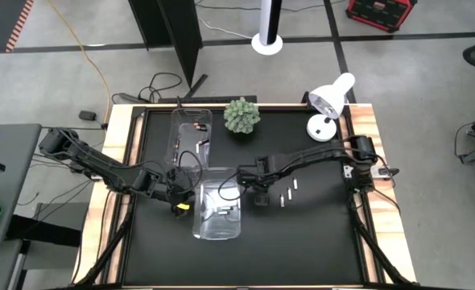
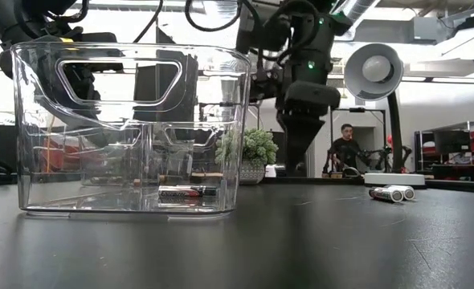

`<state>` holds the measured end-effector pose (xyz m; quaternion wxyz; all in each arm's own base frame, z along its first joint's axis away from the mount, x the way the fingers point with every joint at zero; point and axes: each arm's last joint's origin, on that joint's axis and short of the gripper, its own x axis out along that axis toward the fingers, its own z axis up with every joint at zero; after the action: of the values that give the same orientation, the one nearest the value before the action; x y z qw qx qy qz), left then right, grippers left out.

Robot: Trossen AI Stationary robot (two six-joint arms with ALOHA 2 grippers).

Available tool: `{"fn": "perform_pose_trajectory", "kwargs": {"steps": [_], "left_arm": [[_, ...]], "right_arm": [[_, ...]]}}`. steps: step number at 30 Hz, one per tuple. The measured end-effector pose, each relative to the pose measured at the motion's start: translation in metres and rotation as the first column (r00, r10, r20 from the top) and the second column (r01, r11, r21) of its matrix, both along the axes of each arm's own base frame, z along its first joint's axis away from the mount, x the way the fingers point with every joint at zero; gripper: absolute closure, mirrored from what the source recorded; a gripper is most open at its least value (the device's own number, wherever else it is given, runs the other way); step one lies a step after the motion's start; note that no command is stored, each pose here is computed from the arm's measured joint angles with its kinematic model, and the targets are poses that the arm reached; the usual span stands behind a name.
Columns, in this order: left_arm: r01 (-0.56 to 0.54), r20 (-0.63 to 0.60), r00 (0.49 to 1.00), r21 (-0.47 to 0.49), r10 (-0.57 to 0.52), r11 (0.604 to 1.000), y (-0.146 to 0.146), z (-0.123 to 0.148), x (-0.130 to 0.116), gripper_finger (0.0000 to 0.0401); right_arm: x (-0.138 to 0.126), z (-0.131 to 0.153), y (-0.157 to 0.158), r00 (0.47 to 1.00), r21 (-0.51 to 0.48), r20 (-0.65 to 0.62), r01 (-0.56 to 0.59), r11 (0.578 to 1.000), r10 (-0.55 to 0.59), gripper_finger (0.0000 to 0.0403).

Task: Sort batteries
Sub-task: Put the silver and black battery into the center transparent bin

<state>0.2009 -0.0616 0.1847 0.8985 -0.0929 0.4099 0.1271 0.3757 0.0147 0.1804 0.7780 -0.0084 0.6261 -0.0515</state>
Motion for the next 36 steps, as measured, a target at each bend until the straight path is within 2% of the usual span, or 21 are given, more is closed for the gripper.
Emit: {"fn": "perform_pose_trajectory", "kwargs": {"steps": [11,16,22,26,30,34,36], "left_arm": [[0.006,-0.002,1.000,0.005,-0.006,1.000,0.000,0.000,0.000,0.0399],[0.005,-0.001,1.000,0.004,-0.005,1.000,0.000,0.000,0.000,0.0399],[0.003,0.000,1.000,0.003,-0.003,1.000,0.000,0.000,0.000,0.0399],[0.004,0.000,1.000,0.002,-0.004,1.000,0.000,0.000,0.000,0.0399],[0.003,0.003,1.000,0.001,-0.003,1.000,0.000,0.000,0.000,0.0399],[0.011,0.017,1.000,0.002,-0.011,1.000,-0.001,0.001,0.002,0.0399],[0.014,0.018,1.000,0.004,-0.014,1.000,-0.001,0.001,0.002,0.0399]], "right_arm": [[0.003,0.020,-0.001,0.999,-0.034,-0.013,0.031,0.999,-0.032,0.0393],[0.009,0.034,0.007,0.999,-0.035,0.050,0.015,0.999,-0.013,0.0393],[0.004,0.062,0.018,0.984,-0.087,0.179,0.016,0.996,0.000,0.0393],[0.004,0.084,0.029,0.946,-0.089,0.322,-0.009,0.996,0.037,0.0393],[0.013,0.099,0.048,0.868,-0.085,0.478,-0.107,0.991,0.135,0.0393],[0.022,0.101,0.066,0.795,-0.034,0.573,-0.218,0.975,0.198,0.0393],[0.027,0.096,0.069,0.787,-0.005,0.582,-0.247,0.969,0.204,0.0393]]}}
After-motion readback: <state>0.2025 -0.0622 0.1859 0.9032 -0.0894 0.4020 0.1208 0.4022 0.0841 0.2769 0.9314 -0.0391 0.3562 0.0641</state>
